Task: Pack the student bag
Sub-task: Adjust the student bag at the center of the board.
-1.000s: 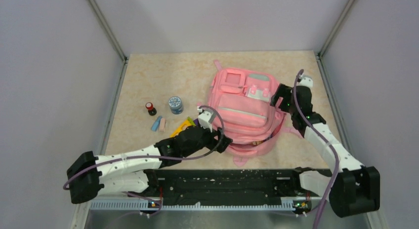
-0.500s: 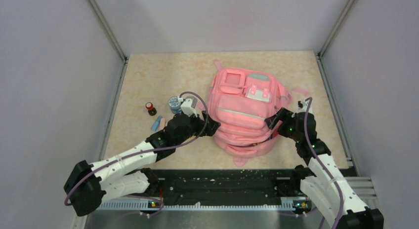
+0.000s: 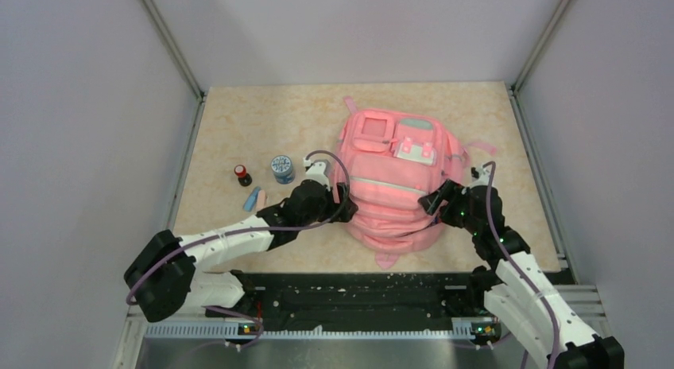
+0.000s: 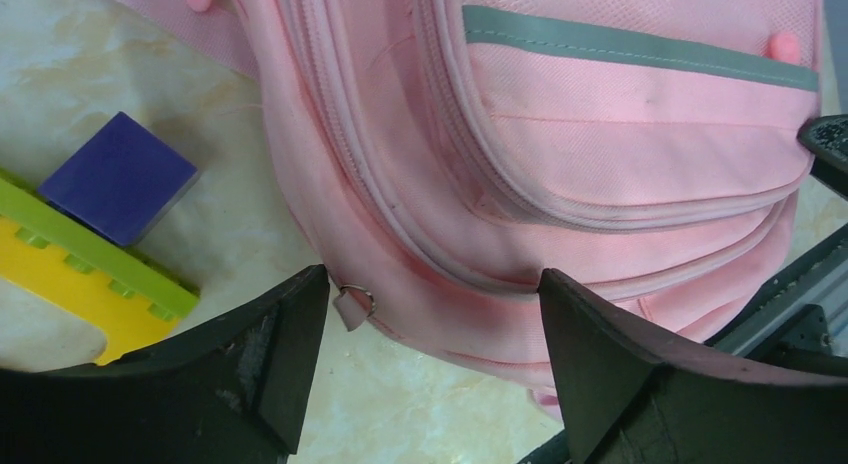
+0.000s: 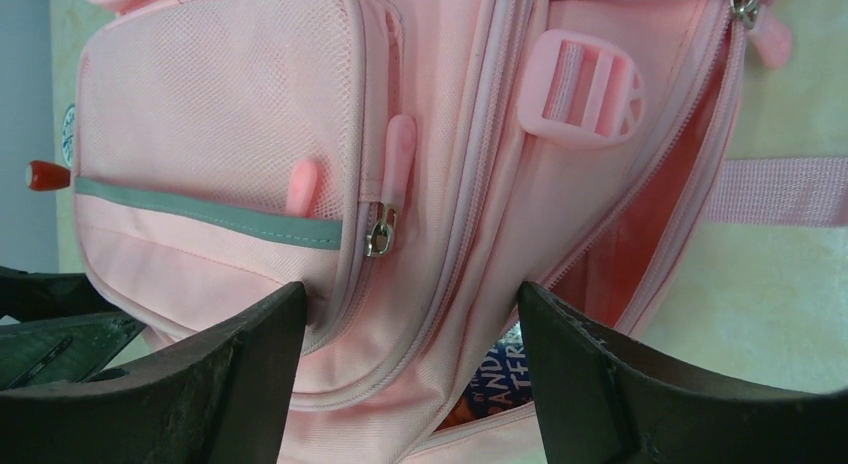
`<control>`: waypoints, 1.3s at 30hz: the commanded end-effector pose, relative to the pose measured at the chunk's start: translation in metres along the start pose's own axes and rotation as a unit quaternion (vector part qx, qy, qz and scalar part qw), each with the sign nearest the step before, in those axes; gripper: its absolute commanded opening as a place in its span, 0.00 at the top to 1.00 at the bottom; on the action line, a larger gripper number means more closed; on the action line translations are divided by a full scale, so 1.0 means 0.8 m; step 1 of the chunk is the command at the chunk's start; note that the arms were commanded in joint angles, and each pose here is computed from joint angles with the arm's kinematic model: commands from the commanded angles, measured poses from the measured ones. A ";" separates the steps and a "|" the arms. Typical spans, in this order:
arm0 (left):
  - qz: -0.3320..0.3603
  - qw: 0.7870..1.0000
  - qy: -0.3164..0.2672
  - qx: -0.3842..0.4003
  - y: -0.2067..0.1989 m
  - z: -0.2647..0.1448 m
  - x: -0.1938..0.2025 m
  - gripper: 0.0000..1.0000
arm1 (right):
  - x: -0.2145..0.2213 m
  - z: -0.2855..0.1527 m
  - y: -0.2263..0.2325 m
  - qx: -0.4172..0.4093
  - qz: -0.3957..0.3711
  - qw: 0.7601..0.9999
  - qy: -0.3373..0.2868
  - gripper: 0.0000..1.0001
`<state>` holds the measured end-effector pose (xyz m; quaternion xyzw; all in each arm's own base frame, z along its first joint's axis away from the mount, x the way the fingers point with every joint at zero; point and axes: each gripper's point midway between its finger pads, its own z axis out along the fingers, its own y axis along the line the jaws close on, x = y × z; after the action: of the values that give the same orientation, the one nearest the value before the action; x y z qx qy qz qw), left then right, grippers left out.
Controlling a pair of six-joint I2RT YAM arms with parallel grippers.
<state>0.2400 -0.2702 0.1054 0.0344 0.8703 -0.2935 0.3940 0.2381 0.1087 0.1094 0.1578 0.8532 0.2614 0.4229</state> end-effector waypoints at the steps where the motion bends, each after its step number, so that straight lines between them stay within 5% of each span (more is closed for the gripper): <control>1: -0.015 0.999 -0.020 0.046 -0.034 0.007 -0.026 0.22 | 0.014 -0.005 0.017 -0.031 0.010 0.999 0.014 0.25; 10: -0.004 0.988 0.001 0.156 -0.083 0.011 -0.013 0.39 | 0.020 -0.013 0.018 -0.039 0.011 0.999 0.017 0.34; 21: 0.067 0.966 0.017 0.249 -0.170 0.007 0.017 0.42 | -0.045 -0.008 -0.012 0.049 -0.038 0.993 -0.096 1.00; 34: 0.115 0.949 0.012 0.294 -0.226 0.003 0.027 0.30 | -0.197 0.053 -0.034 0.178 -0.100 0.966 -0.157 0.98; 36: 0.129 0.953 0.002 0.275 -0.215 -0.001 0.022 0.26 | -0.204 0.048 -0.025 0.173 -0.115 0.967 -0.150 0.77; 38: 0.142 0.957 -0.011 0.251 -0.198 -0.006 0.016 0.20 | -0.203 0.035 -0.022 0.173 -0.116 0.967 -0.147 0.37; 39: 0.146 0.960 -0.017 0.238 -0.189 -0.009 0.014 0.19 | -0.201 0.027 -0.021 0.173 -0.113 0.967 -0.148 0.26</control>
<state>0.1808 -0.4000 0.1303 0.2379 0.7939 -0.4224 0.3671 0.3451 0.0298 0.1412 0.1677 0.8564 0.0345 0.4871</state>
